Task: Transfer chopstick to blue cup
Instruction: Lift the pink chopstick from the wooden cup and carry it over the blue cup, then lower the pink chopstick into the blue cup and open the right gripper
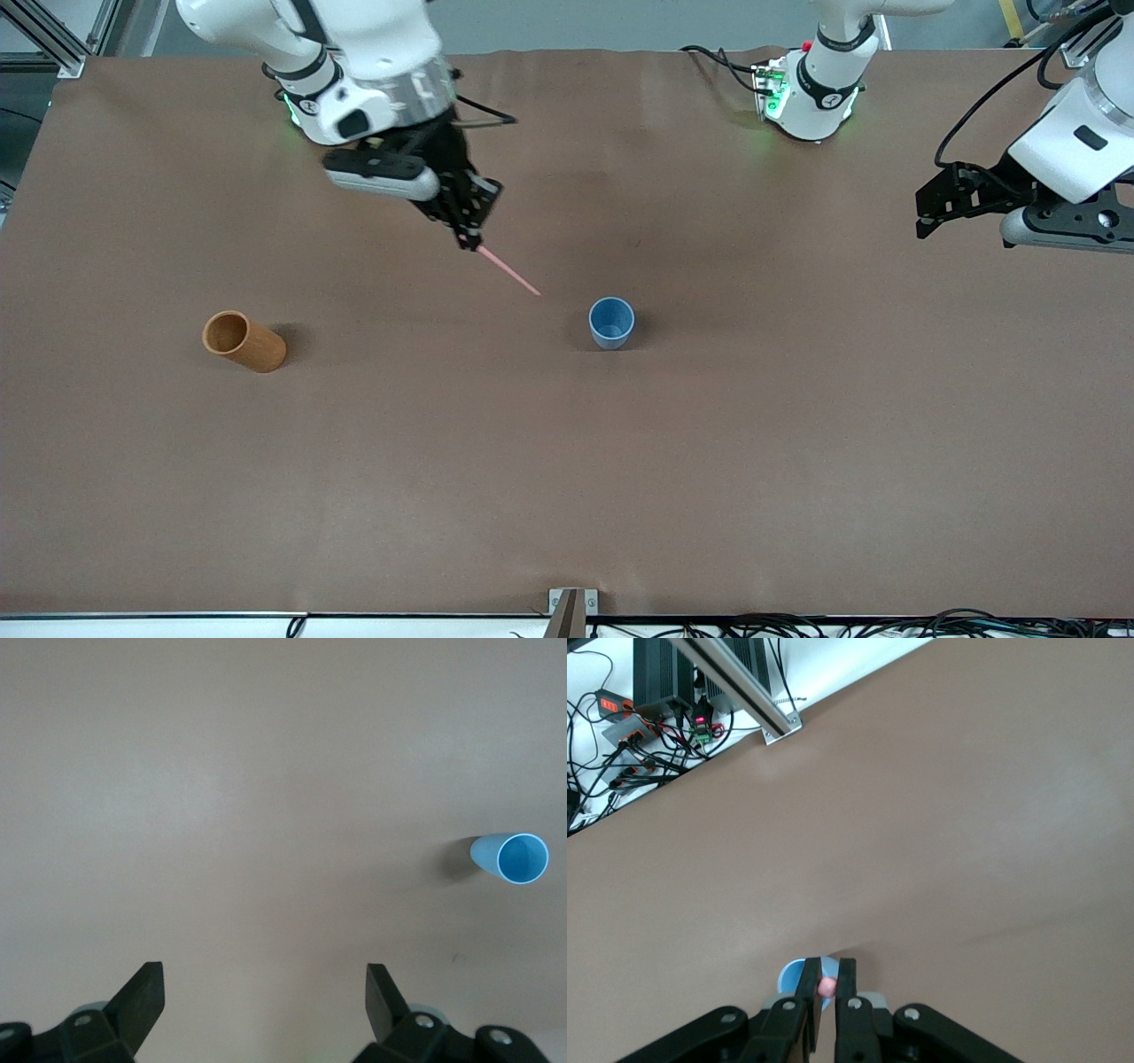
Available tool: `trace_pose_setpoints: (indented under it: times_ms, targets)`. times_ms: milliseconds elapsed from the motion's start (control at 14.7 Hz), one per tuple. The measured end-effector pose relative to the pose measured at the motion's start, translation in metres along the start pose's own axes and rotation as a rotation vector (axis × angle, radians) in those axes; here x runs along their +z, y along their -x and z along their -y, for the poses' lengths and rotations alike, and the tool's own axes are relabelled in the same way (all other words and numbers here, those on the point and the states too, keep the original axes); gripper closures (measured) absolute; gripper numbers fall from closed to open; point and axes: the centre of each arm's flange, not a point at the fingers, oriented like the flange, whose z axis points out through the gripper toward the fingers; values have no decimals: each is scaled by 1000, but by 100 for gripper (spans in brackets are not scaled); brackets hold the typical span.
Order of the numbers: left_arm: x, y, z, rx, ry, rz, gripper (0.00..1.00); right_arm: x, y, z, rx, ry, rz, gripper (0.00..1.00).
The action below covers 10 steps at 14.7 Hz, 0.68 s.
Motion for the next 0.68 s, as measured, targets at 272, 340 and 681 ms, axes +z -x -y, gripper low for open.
trace_pose_setpoints:
  times_ms: [272,340,681]
  targets:
    - [-1,0,1,-2,1,-1,0,60,82,55,43,52,-33,90]
    - [-1,0,1,-3,1,-1,0,71,96,64,39,56,-31,90]
    - [0,0,0,-7,25,1,0,87,103,77,35,61,-41,90]
